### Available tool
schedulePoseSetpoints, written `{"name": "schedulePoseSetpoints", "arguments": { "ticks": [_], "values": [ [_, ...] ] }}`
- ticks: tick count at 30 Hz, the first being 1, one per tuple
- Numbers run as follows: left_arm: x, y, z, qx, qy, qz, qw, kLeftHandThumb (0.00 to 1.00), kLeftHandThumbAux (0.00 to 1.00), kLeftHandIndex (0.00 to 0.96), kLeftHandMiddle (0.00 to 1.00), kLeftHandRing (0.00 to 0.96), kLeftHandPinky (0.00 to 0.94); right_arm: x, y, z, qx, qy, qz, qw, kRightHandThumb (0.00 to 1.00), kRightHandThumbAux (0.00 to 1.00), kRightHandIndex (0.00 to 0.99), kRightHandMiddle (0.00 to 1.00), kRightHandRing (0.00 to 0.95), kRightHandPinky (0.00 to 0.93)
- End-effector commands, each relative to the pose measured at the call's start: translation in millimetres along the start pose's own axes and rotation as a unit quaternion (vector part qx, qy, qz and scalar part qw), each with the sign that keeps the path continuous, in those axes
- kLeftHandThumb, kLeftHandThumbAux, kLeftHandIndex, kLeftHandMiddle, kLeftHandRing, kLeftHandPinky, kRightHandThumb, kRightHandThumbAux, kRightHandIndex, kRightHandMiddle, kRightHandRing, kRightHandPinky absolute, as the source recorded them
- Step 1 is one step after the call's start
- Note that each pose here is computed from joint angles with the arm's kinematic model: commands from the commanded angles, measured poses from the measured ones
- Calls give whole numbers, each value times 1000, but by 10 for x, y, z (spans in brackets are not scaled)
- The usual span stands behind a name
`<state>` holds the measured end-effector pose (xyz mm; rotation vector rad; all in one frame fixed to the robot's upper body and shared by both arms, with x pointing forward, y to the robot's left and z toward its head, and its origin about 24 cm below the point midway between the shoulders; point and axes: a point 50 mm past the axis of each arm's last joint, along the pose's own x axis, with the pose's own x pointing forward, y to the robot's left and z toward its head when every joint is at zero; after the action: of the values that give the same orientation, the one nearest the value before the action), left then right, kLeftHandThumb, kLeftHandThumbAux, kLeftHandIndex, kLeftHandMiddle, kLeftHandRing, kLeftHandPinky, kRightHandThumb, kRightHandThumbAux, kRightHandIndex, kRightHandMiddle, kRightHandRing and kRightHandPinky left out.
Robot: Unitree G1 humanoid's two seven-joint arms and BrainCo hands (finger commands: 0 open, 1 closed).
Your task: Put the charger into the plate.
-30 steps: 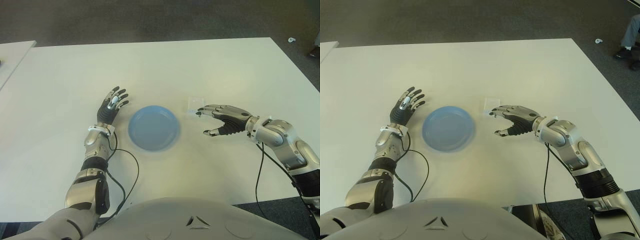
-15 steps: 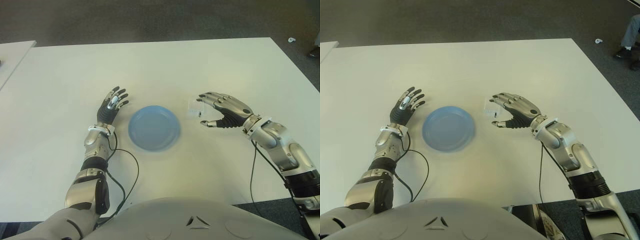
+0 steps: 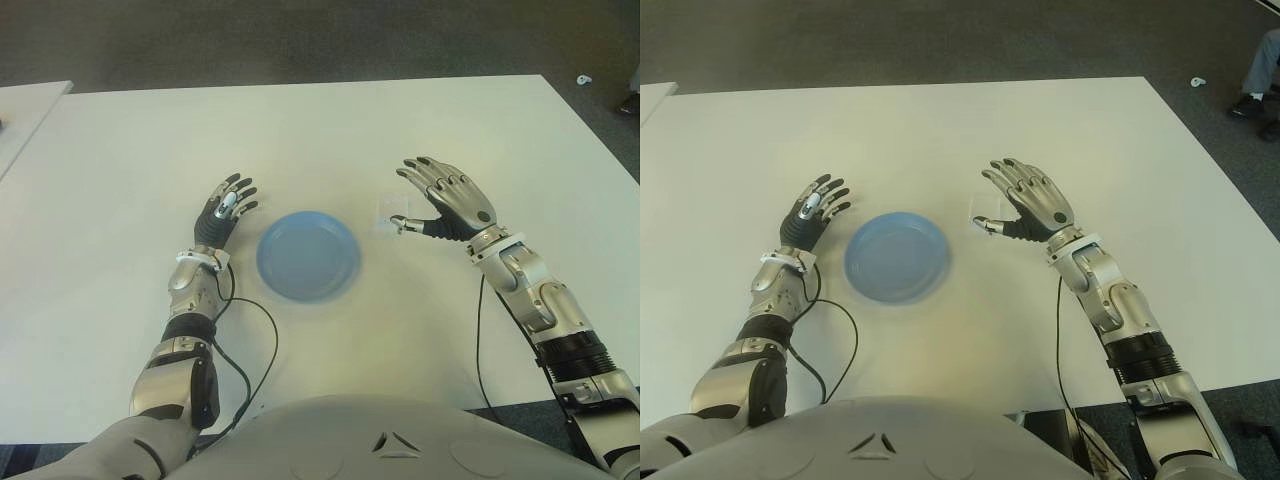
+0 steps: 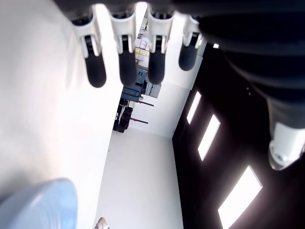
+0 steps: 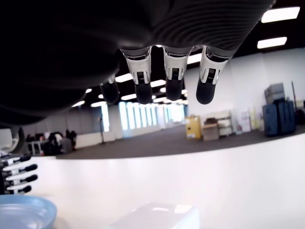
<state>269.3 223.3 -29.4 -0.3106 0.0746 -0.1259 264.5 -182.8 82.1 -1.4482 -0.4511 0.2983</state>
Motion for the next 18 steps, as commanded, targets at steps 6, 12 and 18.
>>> {"name": "schedulePoseSetpoints", "arguments": {
  "ticks": [6,12,18],
  "values": [
    [-190,14,-265,-26,53,20,998,21,547,156,190,210,249,90,199,-38,-10,5,38,999,306,95,0,0,0,0],
    [-198,13,-259,-24,50,22,998,24,546,164,194,213,251,122,331,-61,-10,0,55,998,344,96,0,0,0,0],
    [-200,20,-253,-24,51,23,998,33,543,160,195,216,255,136,457,-97,-5,0,70,998,361,95,0,0,0,0]
  ]
}}
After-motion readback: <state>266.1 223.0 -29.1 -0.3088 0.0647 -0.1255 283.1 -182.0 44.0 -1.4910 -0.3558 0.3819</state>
